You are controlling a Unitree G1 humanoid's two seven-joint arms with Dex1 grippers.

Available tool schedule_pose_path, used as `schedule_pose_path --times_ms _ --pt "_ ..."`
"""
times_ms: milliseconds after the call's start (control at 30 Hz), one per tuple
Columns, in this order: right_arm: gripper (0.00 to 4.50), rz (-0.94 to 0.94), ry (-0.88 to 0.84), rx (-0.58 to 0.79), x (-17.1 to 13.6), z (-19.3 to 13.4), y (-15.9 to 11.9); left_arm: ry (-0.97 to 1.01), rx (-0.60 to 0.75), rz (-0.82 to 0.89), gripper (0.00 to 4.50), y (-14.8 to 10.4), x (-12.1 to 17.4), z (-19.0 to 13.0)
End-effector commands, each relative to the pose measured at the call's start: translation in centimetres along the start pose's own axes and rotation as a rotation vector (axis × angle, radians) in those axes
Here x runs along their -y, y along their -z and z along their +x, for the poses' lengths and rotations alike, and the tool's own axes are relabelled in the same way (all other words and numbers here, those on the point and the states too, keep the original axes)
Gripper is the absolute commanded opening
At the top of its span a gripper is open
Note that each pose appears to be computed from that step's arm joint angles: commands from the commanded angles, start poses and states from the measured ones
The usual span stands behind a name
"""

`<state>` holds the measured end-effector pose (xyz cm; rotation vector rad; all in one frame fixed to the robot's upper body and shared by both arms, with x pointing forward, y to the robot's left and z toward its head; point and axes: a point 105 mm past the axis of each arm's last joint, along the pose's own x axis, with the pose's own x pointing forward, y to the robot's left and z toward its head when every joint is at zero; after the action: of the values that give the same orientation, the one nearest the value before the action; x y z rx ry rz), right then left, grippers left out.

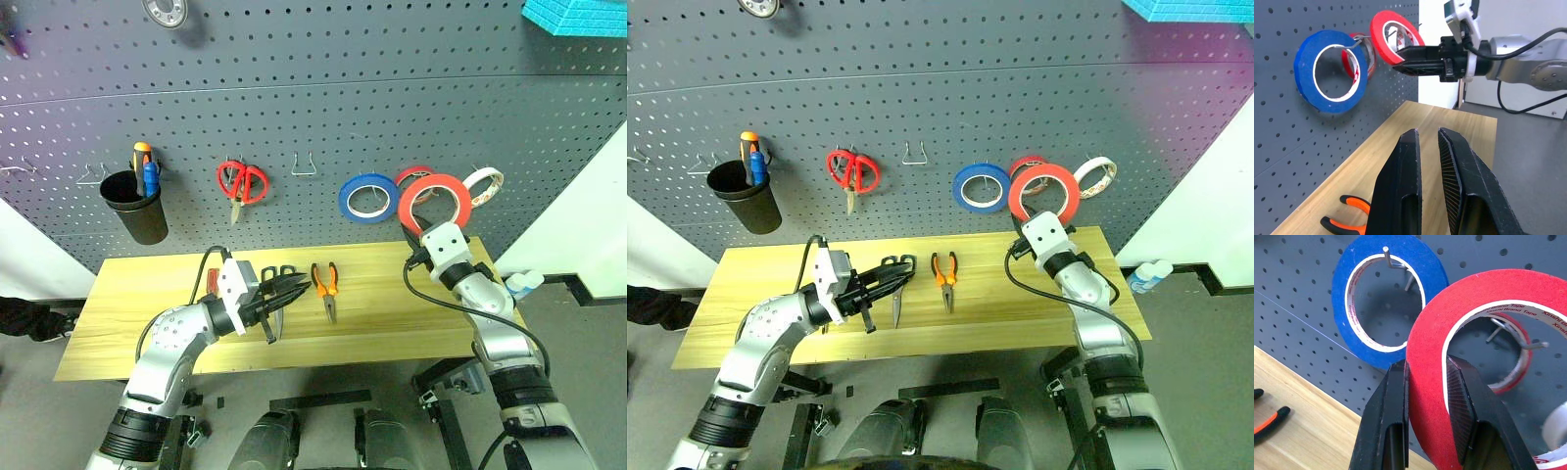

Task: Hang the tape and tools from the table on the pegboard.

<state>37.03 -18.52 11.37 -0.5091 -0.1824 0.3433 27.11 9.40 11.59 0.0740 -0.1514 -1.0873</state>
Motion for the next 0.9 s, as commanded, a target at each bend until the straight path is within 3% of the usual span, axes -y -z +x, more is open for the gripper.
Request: schedule_pose_path --times_ms 33,300,667,900 --pt "0.72 -0.005 0.021 0.059 1.2 0.6 -1.0 0.005 0.041 0.041 0.64 -1.4 -0.1 0.4" --pt "0.72 0.033 0.026 0.054 1.5 1.1 -0.1 0.004 0.051 0.052 0.64 -1.9 -0.4 0.6" --pt "4.21 -0.021 0.05 0.085 1.9 0.5 -0.6 -0.013 0.045 0.059 0.64 -1.7 -0.7 0.6" --pt "4.21 -0.206 0.038 0.107 2.1 -2.7 -2.1 -0.098 0.008 0.049 0.64 -1.0 -2.0 0.1"
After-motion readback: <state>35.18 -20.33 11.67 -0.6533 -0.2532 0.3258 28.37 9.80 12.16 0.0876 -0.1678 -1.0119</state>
